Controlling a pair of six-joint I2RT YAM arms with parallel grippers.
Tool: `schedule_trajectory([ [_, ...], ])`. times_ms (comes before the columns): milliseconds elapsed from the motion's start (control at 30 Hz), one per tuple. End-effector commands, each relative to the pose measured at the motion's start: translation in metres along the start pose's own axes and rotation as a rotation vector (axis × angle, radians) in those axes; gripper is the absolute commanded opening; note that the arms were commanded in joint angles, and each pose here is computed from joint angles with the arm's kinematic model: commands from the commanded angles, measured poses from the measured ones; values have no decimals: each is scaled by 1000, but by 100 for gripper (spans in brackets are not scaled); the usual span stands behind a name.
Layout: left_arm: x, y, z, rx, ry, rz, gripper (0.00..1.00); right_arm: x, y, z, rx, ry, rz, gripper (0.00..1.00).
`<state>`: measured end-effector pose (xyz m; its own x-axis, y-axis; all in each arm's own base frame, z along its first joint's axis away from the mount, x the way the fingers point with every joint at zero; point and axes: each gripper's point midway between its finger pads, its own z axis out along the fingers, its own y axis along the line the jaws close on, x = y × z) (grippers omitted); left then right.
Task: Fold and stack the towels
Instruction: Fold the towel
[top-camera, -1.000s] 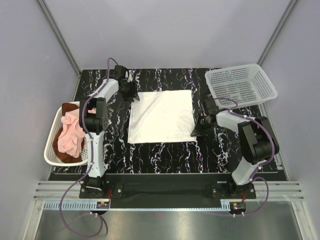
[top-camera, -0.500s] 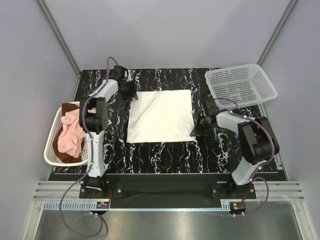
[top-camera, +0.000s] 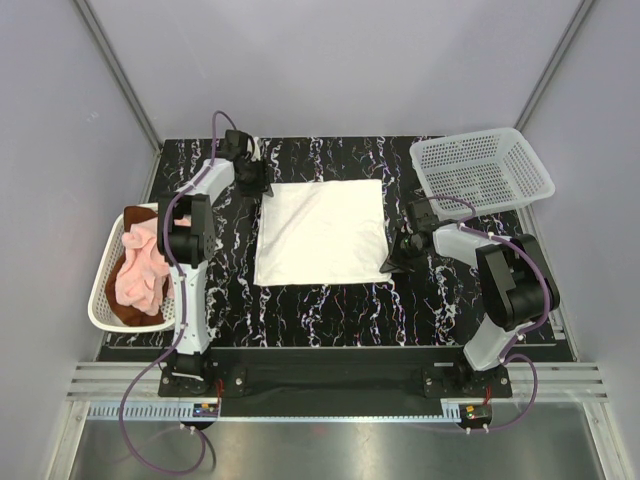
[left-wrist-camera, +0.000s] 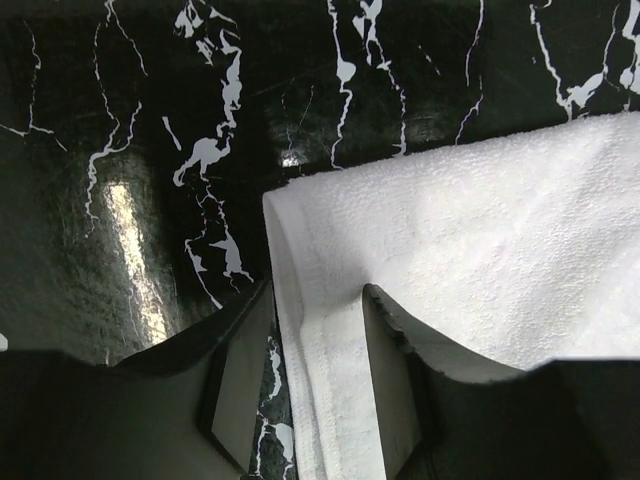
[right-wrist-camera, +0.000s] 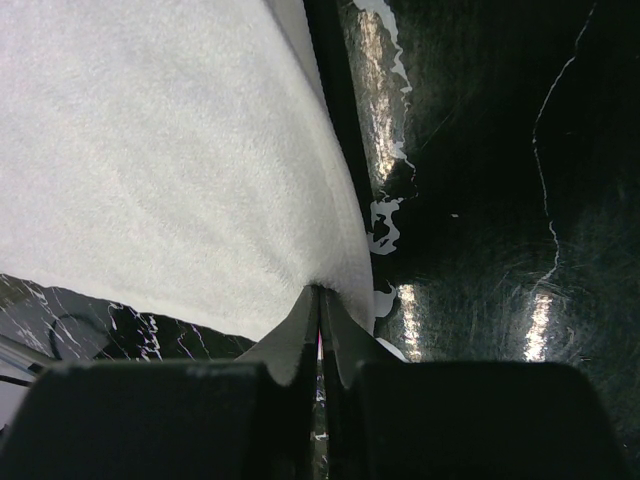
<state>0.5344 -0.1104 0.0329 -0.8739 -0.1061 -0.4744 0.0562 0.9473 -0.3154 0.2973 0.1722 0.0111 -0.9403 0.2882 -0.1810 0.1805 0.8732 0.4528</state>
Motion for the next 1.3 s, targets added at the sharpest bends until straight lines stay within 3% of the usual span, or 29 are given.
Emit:
schedule_trajectory([
  [0,-37,-14,-19,57,-114,49,45,19,-36,13,136,37,-25,5],
  [267,-41,-19,-13,103,-116,50,34,19,-36,13,136,38,-26,5],
  [433,-47,-13,-11,97,-130,28,9,21,-41,13,156,39,-24,5],
  [567,-55,-5,-6,91,-137,-9,1,25,-46,14,174,47,-16,4],
  [767,-67,2,-2,85,-154,-37,5,24,-47,15,180,44,-15,4],
  [1000,-65,9,4,75,-141,-60,27,23,-44,14,162,39,-22,4],
  [1133,-69,2,-17,73,-148,-54,42,19,-34,12,122,30,-23,7],
  [1267,-68,-6,-56,57,-159,-55,44,12,-24,9,96,25,-18,8],
])
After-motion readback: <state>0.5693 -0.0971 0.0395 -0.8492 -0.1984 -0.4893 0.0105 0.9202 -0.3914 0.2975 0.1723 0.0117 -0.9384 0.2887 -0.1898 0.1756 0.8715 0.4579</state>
